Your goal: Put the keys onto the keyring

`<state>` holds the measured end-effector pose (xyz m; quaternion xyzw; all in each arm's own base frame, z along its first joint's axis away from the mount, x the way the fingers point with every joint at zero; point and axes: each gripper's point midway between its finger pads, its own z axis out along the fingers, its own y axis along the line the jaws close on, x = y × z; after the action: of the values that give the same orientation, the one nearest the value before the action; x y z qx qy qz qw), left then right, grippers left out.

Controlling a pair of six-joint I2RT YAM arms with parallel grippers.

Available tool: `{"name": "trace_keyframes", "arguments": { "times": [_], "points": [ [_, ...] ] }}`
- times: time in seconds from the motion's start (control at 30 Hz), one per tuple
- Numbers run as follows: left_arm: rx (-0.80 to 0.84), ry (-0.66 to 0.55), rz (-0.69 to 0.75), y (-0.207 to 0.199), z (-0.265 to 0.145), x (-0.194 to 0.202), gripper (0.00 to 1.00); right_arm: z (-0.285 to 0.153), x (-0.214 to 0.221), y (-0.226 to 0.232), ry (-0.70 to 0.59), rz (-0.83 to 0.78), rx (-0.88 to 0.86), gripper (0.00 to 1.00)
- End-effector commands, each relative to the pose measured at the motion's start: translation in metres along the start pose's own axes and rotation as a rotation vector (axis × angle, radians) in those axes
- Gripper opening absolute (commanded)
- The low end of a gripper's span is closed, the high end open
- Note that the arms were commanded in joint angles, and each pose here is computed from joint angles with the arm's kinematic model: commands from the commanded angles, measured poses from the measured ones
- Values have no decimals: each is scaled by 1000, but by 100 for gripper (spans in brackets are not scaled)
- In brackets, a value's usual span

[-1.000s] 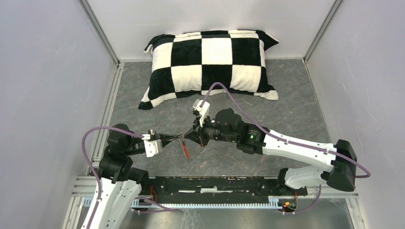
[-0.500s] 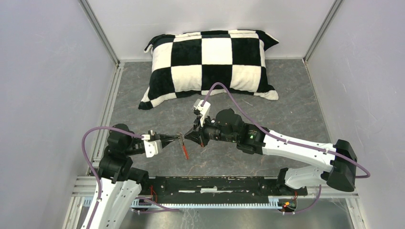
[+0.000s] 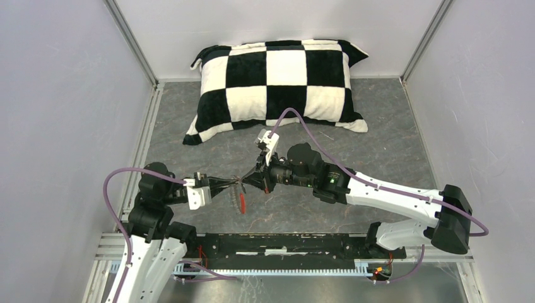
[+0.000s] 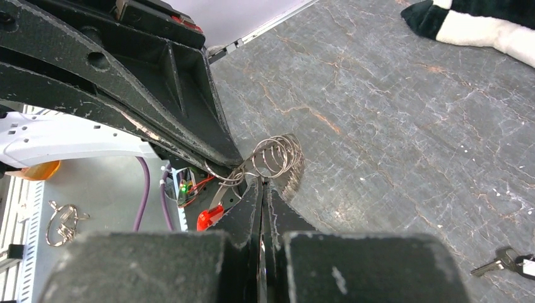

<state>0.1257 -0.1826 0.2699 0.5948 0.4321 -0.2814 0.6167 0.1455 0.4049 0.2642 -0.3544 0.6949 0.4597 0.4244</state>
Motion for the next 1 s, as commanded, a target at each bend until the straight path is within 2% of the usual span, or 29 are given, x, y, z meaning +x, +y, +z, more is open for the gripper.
{"name": "trace_keyframes", "arguments": {
  "times": [0.0,0.13,0.37,0.5,0.7,0.97],
  "points": [
    [52,-73,19,-3,-1,-29,2,2,-2,-2,-26,10,-9,1],
    [55,-74,6,-3,-1,-31,2,-1,-4,4,-29,-5,-37,1],
    [41,-92,-46,3,1,-35,2,-28,-23,3,-66,-120,-14,36],
    [40,-119,-83,7,3,-44,2,-46,-33,1,-69,-190,11,48],
    [58,-139,-155,10,5,-52,2,-58,-54,17,-110,-290,-56,52],
    [66,-162,-238,16,7,-61,2,-44,-71,44,-133,-397,-217,53]
  ]
}}
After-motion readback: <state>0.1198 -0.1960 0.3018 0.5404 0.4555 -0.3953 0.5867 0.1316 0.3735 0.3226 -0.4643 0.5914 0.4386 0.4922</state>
